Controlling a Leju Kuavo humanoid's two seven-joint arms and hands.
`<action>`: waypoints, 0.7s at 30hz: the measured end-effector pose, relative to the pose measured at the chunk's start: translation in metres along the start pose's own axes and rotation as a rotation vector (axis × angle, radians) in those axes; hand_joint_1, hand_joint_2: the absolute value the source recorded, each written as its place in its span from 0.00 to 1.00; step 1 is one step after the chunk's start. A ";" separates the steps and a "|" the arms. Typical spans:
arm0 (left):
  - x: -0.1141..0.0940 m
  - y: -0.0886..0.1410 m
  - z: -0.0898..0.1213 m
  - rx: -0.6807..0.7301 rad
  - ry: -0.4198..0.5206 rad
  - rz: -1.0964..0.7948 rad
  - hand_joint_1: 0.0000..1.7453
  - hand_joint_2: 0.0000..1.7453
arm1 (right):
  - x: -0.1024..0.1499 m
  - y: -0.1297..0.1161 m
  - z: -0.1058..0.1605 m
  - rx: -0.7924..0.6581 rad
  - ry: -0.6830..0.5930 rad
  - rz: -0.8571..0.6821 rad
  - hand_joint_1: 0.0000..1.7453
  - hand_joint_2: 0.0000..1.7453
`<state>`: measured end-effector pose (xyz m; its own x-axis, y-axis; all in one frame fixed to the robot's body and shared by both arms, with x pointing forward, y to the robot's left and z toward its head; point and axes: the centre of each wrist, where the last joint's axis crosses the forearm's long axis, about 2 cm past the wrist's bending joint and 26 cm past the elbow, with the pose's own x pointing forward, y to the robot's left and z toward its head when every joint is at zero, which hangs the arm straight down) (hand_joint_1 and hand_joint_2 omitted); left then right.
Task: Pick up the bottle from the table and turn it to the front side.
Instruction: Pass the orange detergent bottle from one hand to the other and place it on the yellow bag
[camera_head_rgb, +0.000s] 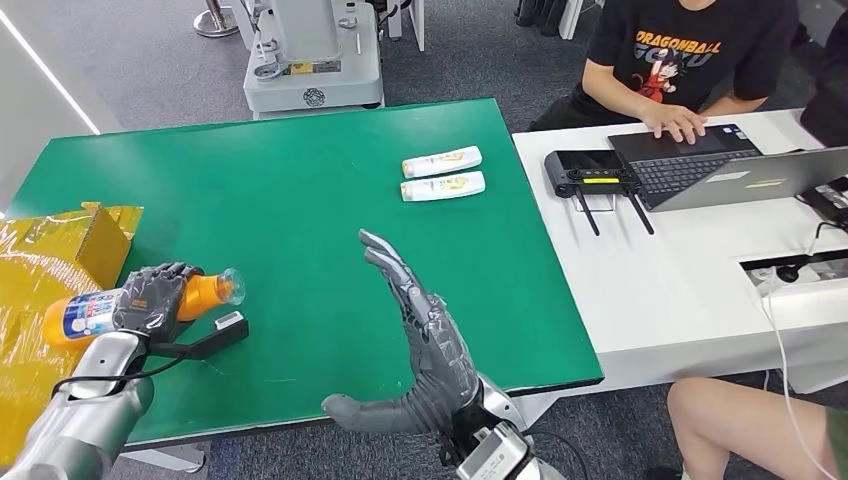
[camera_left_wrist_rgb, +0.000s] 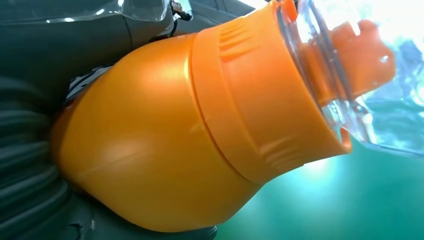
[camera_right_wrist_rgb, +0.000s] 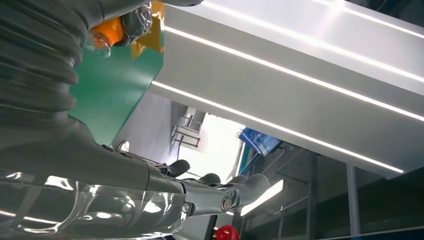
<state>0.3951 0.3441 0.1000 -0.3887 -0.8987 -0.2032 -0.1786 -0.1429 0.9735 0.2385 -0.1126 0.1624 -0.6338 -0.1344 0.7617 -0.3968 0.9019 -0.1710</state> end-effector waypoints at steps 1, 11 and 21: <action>0.001 0.001 -0.002 0.001 0.001 -0.002 1.00 1.00 | 0.000 0.000 0.000 0.000 0.000 0.000 0.00 1.00; 0.005 0.000 -0.004 -0.016 0.012 0.006 0.97 1.00 | 0.000 0.001 0.001 0.002 0.001 0.001 0.00 1.00; 0.010 -0.012 0.007 -0.066 0.049 0.000 0.00 1.00 | 0.002 0.001 0.001 0.001 0.001 0.002 0.00 1.00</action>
<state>0.3868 0.3395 0.0854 -0.3436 -0.9176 -0.1997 -0.1180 -0.1688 0.9786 0.2361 -0.1127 0.1627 -0.6339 -0.1321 0.7621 -0.3963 0.9016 -0.1733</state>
